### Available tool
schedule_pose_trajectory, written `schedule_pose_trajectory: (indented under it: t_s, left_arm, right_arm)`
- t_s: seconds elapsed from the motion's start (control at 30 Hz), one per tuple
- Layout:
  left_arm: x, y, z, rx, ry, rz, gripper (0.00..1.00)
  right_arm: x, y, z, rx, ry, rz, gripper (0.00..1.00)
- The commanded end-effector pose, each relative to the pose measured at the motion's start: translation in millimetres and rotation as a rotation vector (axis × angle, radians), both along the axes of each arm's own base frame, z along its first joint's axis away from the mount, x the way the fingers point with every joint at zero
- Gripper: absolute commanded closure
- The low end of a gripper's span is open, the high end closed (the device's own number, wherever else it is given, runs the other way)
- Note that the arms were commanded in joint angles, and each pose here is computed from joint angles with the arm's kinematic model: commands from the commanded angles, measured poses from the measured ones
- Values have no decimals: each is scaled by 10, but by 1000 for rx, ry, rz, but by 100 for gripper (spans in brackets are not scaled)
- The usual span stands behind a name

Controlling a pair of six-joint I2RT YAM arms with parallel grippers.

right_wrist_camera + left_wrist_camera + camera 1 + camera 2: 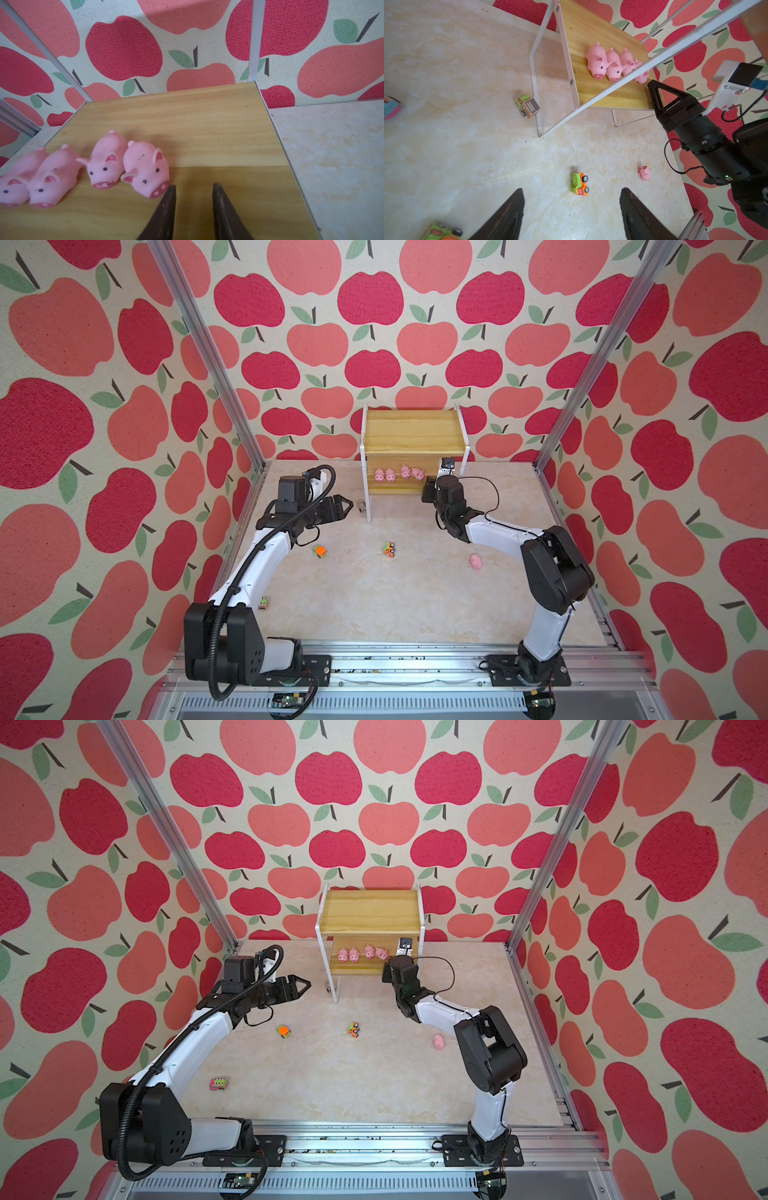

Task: Place and organize the plastic toys onto the shelf

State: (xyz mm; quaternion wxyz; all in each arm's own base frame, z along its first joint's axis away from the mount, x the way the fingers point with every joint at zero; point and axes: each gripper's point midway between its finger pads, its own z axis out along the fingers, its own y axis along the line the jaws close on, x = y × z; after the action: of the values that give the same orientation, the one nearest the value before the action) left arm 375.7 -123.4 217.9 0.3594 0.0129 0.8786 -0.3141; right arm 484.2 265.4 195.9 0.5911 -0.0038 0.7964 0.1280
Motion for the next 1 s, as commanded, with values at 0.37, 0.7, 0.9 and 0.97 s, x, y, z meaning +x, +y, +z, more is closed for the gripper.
schedule_pose_trajectory:
  t_s: [0.37,0.7,0.9,0.97]
  left_arm:
    - [19,15,-33,5,-4,-9,25]
    - [14,-1,-21,-4,-8,-20,25]
    - [12,-13,-10,-9,-12,-26,25]
    - [10,-12,-13,-10,-11,-26,25]
  right_arm:
    - [112,-10,-295,-49,77,-30,67]
    - [-17,121,-382,-68,97,96,64]
    - [-34,142,-381,-63,93,121,64]
    - [-41,140,-377,-64,92,122,64]
